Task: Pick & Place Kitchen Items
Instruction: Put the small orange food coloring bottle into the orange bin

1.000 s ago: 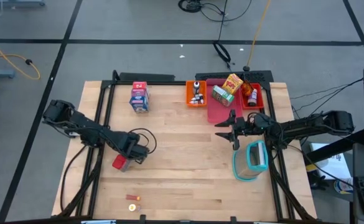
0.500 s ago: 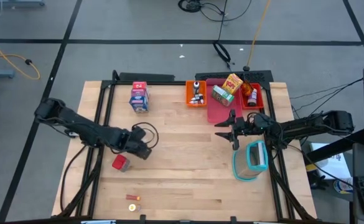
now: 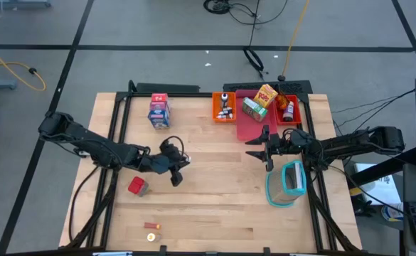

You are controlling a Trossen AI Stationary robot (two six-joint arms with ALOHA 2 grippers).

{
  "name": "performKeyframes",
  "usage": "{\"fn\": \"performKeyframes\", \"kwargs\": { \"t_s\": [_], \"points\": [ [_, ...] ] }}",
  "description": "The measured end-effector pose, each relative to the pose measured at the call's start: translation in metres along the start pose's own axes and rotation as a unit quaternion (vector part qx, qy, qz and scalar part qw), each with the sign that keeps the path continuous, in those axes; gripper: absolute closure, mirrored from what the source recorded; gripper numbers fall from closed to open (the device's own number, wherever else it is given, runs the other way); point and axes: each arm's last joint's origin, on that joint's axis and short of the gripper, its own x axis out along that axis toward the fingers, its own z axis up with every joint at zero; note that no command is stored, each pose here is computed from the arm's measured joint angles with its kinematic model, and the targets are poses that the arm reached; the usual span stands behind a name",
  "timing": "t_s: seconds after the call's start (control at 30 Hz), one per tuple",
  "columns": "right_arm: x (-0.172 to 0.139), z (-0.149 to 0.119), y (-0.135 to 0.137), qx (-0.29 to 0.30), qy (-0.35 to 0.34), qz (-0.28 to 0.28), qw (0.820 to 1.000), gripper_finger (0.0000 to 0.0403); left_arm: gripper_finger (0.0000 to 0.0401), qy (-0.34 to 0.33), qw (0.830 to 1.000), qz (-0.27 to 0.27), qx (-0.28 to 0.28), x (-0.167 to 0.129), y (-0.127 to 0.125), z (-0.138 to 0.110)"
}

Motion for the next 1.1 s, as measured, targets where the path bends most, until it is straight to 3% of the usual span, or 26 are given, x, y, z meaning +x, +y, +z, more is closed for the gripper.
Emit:
{"fn": "performKeyframes", "kwargs": {
  "t_s": [0.23, 0.37, 0.53, 0.83, 1.1],
  "points": [
    [0.000, 0.000, -0.001, 0.000, -0.001, -0.013, 1.000, 0.0232, 0.0353, -0.060, 0.998, -0.011, 0.033, 0.006, 0.007, 0.018],
    [0.000, 0.000, -0.001, 0.000, -0.002, -0.025, 1.000, 0.0232, 0.0358, -0.088, 0.994, -0.043, 0.057, 0.010, 0.008, 0.027],
    [0.000, 0.001, -0.001, -0.001, -0.006, -0.023, 1.000, 0.0232, 0.0345, -0.114, 0.990, -0.054, 0.071, 0.013, 0.011, 0.035],
    [0.002, 0.011, -0.001, 0.005, -0.043, -0.018, 0.999, 0.0232, 0.0340, -0.117, 0.990, -0.041, 0.067, 0.016, 0.019, 0.038],
    [0.024, 0.029, -0.002, -0.006, -0.051, 0.011, 0.999, 0.0232, 0.0339, -0.120, 0.989, -0.042, 0.069, 0.016, 0.019, 0.039]
  ]
}}
